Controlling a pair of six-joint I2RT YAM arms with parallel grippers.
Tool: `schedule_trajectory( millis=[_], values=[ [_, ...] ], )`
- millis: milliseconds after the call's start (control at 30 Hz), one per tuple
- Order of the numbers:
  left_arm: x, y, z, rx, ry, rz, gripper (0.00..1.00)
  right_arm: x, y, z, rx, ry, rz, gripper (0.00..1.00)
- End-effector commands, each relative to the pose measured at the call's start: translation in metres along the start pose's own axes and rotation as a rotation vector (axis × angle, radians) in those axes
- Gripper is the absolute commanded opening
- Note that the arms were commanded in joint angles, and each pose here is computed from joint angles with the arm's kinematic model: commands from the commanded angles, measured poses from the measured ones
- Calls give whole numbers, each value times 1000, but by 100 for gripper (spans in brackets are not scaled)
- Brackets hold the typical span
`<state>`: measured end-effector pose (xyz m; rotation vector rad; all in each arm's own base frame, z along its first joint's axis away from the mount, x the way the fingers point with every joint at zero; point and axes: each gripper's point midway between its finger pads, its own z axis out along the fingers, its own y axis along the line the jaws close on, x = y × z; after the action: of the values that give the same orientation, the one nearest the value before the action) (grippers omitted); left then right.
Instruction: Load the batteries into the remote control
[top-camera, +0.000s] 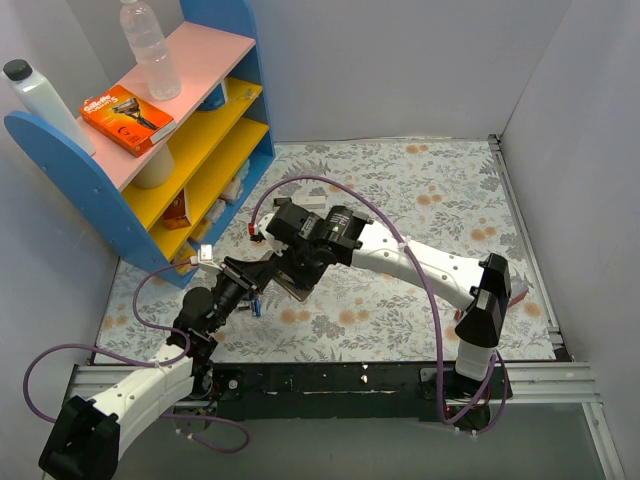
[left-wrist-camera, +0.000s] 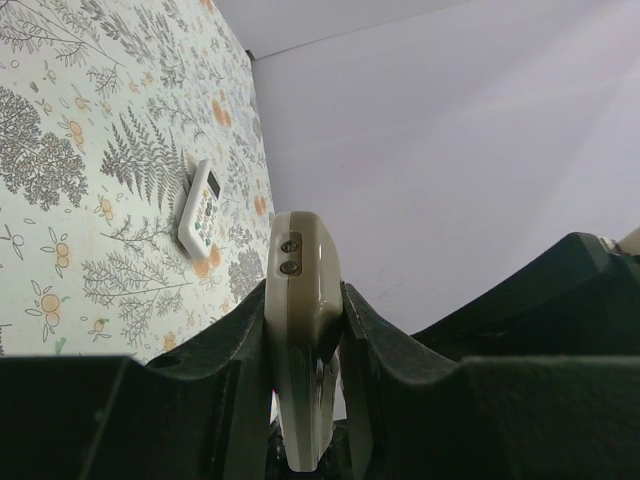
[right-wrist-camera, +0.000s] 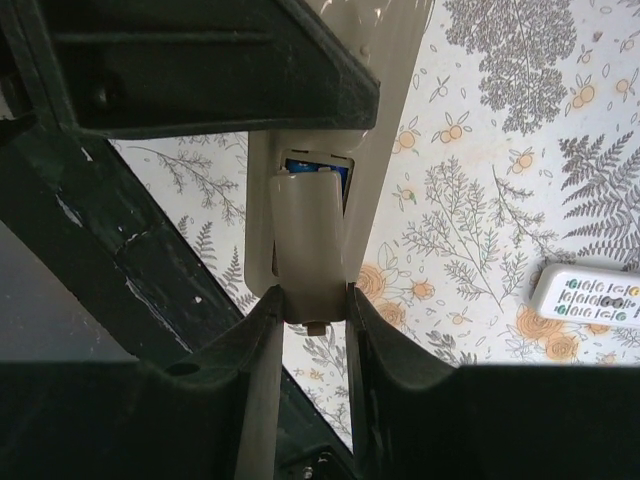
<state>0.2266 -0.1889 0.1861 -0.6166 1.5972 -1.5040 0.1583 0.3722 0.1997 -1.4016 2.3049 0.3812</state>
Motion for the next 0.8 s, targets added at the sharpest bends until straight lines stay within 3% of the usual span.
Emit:
schedule_trajectory(
  millis=[0,767],
  values=[
    [13,61,-23,-114,2,-22,0,-3,0,-9,15,6,13,14],
    [12,59,-22,-117,1,-14,0,-19,-8,0,71,-45,39,11]
  ],
)
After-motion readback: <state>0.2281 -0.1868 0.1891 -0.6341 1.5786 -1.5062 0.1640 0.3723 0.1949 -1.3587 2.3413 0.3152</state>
